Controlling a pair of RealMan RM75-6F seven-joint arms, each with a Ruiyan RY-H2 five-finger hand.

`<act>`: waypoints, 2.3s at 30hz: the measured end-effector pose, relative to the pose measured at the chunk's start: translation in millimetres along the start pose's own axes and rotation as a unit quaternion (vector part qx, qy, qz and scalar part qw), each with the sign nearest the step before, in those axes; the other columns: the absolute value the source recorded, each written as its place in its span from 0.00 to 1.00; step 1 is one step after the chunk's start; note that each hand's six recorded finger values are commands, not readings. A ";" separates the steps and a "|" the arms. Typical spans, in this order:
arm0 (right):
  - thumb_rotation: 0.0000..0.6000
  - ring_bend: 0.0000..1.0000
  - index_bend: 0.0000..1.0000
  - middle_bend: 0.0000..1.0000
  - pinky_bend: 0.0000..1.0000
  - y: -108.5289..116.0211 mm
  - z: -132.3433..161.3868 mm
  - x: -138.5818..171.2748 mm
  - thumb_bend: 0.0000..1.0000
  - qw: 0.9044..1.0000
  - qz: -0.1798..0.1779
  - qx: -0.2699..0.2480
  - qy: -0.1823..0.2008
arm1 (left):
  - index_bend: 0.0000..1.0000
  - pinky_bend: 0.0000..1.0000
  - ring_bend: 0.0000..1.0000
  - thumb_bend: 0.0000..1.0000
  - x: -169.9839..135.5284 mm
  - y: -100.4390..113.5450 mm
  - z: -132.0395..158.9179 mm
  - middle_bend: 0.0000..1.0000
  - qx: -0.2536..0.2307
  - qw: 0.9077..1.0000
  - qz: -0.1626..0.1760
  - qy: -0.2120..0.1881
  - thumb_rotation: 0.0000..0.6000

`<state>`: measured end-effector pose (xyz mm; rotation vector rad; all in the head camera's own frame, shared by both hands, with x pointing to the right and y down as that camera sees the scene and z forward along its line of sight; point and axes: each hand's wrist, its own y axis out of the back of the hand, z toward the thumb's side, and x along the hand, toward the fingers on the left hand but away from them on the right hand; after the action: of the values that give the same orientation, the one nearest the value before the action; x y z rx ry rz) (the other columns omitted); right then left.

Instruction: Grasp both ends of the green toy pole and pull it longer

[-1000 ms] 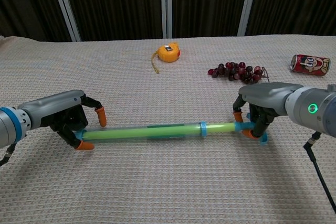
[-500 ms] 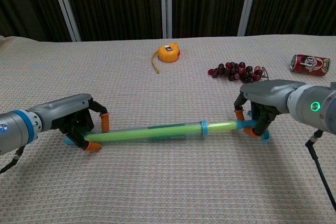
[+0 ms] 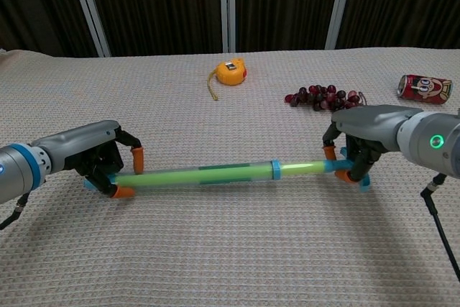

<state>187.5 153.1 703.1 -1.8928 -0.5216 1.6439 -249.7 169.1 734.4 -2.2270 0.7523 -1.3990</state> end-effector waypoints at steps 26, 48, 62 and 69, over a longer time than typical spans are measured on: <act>1.00 1.00 0.70 1.00 1.00 19.3 -39.9 3.7 0.53 0.999 -0.029 -0.003 -0.027 | 0.83 1.00 0.87 0.51 -10.0 26.6 -52.6 0.96 0.027 0.998 0.017 0.058 1.00; 1.00 1.00 0.70 1.00 1.00 48.5 -90.8 4.4 0.53 0.996 -0.057 -0.013 -0.065 | 0.84 1.00 0.87 0.51 -31.5 59.4 -100.1 0.96 0.036 0.993 0.035 0.108 1.00; 1.00 1.00 0.69 1.00 1.00 56.4 -117.8 4.1 0.53 0.995 -0.065 -0.022 -0.074 | 0.83 1.00 0.87 0.51 -39.9 64.5 -112.3 0.96 0.034 0.991 0.035 0.121 1.00; 1.00 1.00 0.41 1.00 1.00 52.1 -116.5 4.1 0.34 0.996 -0.055 -0.022 -0.064 | 0.74 1.00 0.87 0.50 -39.0 62.6 -112.9 0.96 0.035 0.992 0.034 0.119 1.00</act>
<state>298.7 96.8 675.5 -1.7644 -0.7076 1.7004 -380.1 139.4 717.5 -1.9854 0.8334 -1.6493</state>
